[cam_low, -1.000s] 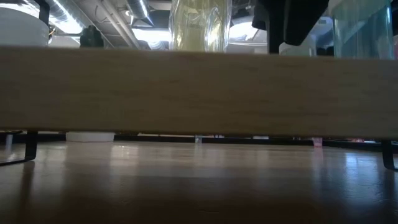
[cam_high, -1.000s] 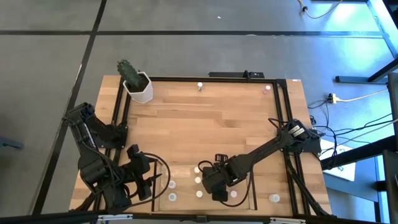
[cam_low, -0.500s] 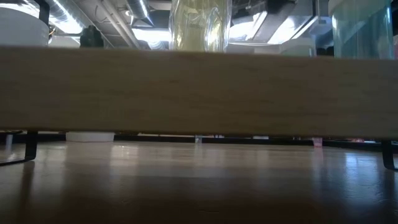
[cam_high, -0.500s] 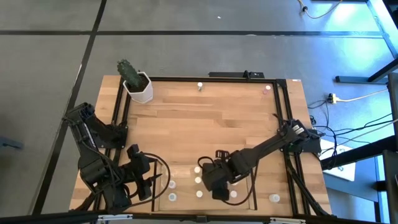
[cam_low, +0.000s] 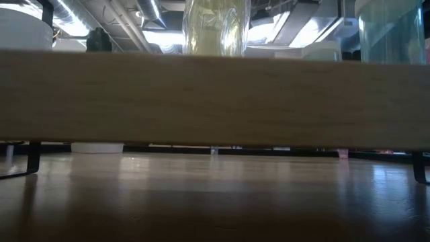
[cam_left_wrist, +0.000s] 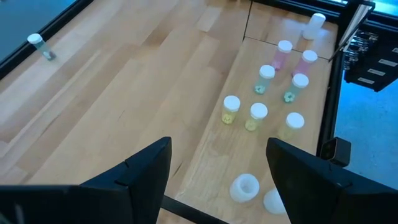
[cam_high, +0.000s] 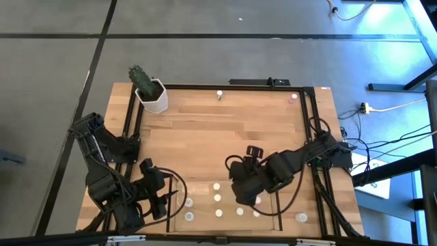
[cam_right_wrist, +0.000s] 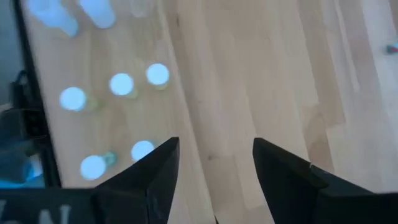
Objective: Pick and place medicine bottles onto shelf by color
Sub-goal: Put the white pill bottle on the shelf aligned with the other white pill bottle
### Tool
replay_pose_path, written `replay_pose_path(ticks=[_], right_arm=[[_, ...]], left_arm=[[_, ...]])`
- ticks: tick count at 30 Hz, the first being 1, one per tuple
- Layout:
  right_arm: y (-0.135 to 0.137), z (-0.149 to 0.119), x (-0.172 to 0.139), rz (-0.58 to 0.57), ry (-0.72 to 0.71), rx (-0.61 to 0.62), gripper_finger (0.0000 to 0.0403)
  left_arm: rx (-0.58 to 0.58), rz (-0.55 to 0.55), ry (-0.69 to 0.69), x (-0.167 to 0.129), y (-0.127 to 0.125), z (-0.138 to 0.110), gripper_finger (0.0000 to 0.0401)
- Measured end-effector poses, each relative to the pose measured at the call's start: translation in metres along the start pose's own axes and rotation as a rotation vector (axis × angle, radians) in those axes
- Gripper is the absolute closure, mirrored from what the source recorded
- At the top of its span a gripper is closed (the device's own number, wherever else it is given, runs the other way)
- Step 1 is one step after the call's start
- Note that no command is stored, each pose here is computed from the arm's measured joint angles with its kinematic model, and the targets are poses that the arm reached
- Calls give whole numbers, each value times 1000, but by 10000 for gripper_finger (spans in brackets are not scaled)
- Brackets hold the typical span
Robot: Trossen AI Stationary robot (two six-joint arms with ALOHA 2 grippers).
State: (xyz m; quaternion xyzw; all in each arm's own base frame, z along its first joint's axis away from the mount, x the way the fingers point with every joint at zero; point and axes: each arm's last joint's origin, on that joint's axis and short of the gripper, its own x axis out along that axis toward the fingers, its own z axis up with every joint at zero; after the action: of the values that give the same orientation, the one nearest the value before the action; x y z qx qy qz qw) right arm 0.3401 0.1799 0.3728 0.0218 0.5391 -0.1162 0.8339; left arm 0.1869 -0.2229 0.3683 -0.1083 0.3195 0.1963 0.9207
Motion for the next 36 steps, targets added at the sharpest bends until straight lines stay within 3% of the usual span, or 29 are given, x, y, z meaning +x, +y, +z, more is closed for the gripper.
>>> replay_pose_path(ticks=[8, 14, 18, 23, 27, 36], right_arm=[[-11, -14, -37, 43, -73, 9, 196], [-27, -50, -74, 81, -105, 82, 196], [-27, -80, -77, 136, -7, 100, 196], [-21, -109, -72, 225, 217, 178, 196], [-5, -131, -65, 259, 344, 102, 196], [8, -152, -59, 260, 423, 54, 196]], left_arm=[[-3, 19, -1, 4, 2, 3, 145], [-13, 33, -2, 8, 3, 6, 145], [-19, 44, -3, 10, 5, 9, 145], [-26, 61, -2, 14, 7, 12, 145], [-36, 77, -4, 18, 9, 16, 145], [300, 68, 33, 31, 10, 27, 145]])
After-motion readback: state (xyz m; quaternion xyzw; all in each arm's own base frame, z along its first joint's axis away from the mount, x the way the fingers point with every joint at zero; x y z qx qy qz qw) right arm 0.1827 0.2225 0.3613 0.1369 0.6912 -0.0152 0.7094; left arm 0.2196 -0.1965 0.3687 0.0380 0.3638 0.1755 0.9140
